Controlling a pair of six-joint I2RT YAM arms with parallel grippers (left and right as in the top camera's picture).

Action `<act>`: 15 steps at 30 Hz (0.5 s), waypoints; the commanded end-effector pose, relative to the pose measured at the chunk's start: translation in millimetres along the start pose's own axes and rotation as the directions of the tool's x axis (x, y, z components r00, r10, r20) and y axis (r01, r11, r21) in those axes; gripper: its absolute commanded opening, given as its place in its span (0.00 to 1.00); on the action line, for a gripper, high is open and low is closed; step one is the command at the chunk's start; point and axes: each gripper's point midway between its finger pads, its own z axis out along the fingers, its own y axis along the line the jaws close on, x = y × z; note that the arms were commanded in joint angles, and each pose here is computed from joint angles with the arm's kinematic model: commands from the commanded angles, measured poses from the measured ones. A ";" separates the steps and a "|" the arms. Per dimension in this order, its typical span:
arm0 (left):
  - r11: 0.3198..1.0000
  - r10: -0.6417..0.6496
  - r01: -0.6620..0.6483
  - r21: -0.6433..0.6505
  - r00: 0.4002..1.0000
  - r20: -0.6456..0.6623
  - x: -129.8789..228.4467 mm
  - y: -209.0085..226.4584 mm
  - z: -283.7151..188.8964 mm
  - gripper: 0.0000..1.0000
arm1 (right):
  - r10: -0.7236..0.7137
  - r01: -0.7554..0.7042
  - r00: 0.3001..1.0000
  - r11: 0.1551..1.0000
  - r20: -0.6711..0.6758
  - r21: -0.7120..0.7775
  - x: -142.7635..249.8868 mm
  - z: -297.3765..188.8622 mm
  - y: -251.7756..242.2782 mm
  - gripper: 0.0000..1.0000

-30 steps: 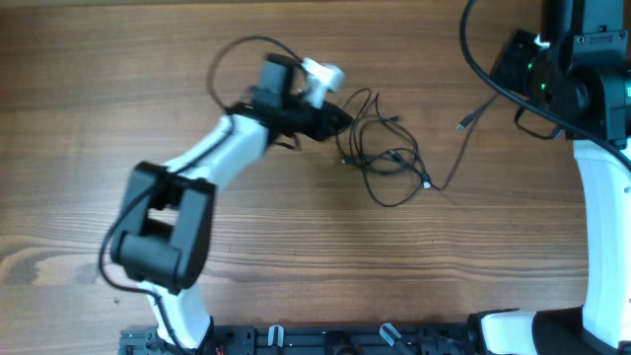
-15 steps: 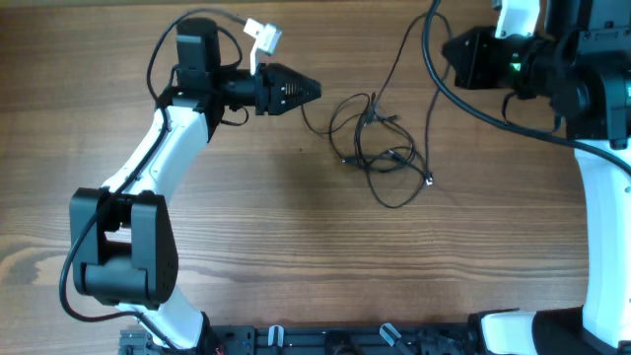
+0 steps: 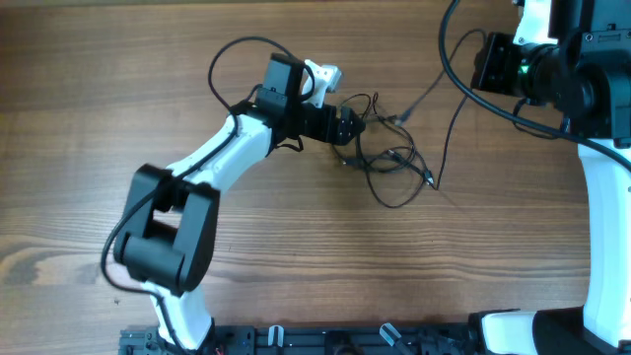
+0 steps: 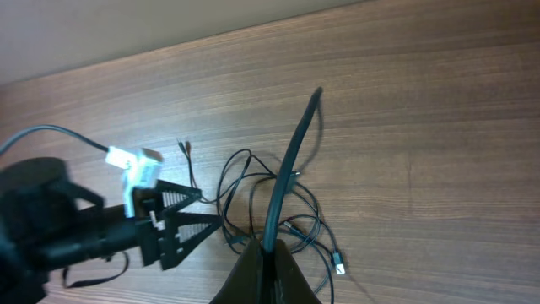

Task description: Untangle cables

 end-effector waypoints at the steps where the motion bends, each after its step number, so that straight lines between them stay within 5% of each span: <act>1: 1.000 0.002 -0.003 -0.018 0.999 -0.044 15.6 12.7 21.5 0.89 | 0.010 -0.010 1.000 1.000 0.004 0.021 -2.2 2.6 -4.2 0.04; 7: 0.999 0.035 -0.033 0.043 0.998 -0.059 22.4 -8.0 37.7 0.91 | 0.011 -0.011 1.000 1.000 0.006 0.020 -2.7 2.6 -4.0 0.04; 8: 0.998 0.041 -0.039 0.047 0.997 -0.063 24.1 -10.3 40.4 0.82 | 0.011 -0.011 1.000 1.000 0.005 0.020 -2.6 2.6 -4.1 0.04; 9: 0.997 0.053 -0.050 0.055 0.997 -0.061 24.5 -15.1 43.2 0.52 | 0.014 -0.014 1.000 1.000 0.005 0.020 -2.6 2.6 -4.0 0.04; 10: 0.997 0.061 -0.057 0.060 0.996 -0.058 24.2 -18.2 44.8 0.08 | 0.019 -0.019 1.000 1.000 0.006 0.020 -2.7 2.6 -4.1 0.04; 15: 1.000 -0.008 0.008 0.010 1.000 -0.007 5.7 1.7 31.8 0.04 | 0.034 -0.036 0.999 0.996 0.017 0.087 -3.6 1.9 -15.7 0.04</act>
